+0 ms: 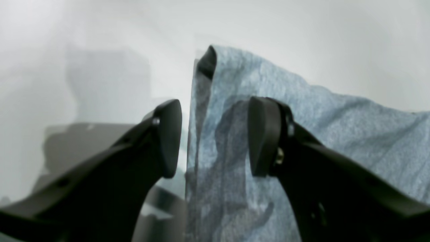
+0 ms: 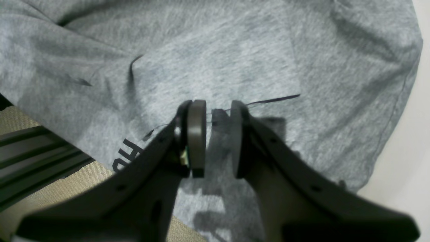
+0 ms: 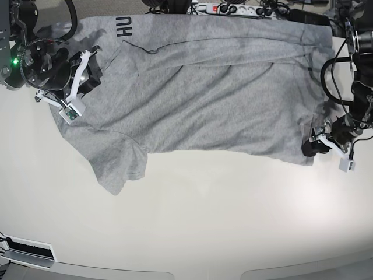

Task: Layout the t-shirt on the table in an organized manner, then fold the t-shirt properly
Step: 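Move the left gripper to the hem corner beside the right gripper's side, then grasp the hem with both grippers and fold it over toward the shoulder edge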

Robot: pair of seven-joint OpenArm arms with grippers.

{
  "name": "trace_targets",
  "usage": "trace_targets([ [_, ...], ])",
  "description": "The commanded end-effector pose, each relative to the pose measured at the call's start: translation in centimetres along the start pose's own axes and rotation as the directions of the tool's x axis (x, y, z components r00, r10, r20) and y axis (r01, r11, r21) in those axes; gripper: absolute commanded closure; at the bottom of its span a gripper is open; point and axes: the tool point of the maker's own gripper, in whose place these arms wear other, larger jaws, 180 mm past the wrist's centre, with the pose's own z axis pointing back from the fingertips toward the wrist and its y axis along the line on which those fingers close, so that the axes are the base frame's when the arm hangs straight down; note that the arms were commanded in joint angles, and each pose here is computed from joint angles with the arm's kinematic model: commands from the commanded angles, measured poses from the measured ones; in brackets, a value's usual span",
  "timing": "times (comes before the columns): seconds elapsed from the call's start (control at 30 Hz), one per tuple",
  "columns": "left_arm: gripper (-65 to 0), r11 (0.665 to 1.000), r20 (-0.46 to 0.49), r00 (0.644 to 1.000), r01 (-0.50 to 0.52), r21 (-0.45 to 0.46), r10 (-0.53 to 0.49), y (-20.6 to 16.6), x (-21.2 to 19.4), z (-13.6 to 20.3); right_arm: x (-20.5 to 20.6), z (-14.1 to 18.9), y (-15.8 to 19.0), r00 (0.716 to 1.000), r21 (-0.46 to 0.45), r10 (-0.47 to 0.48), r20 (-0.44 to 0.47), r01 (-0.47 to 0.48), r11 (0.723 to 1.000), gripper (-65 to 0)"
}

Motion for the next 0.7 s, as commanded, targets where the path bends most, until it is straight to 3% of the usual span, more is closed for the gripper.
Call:
trace_targets([
  [0.0,-32.9,0.997,0.011,1.000,0.021,0.071,-0.022,1.7,1.3,0.6,1.0,0.5,-0.5,0.999,-0.013,0.013,0.033,-0.012,1.000,-15.5],
  [0.1,-32.9,0.986,0.017,0.999,0.028,0.167,-0.031,3.4,1.4,0.7,0.9,0.5,-0.5,0.999,-0.013,0.012,0.032,-0.012,1.000,-15.4],
  [0.3,-32.9,0.988,0.005,1.000,0.017,0.156,-0.018,2.6,0.8,0.0,1.1,0.5,-0.5,0.999,-0.012,0.012,0.037,-0.011,1.000,-15.4],
  [0.57,-32.2,0.998,-0.077,0.997,0.009,-0.065,-0.014,-1.9,-2.3,-0.5,1.7,0.6,-0.6,0.998,-0.015,0.014,0.063,-0.013,1.000,-15.4],
  [0.67,-20.5,0.996,-0.087,0.996,0.005,-0.089,-0.013,-2.2,-2.2,-0.4,2.5,0.6,-0.7,0.994,-0.020,0.017,0.104,-0.015,1.000,-15.5],
])
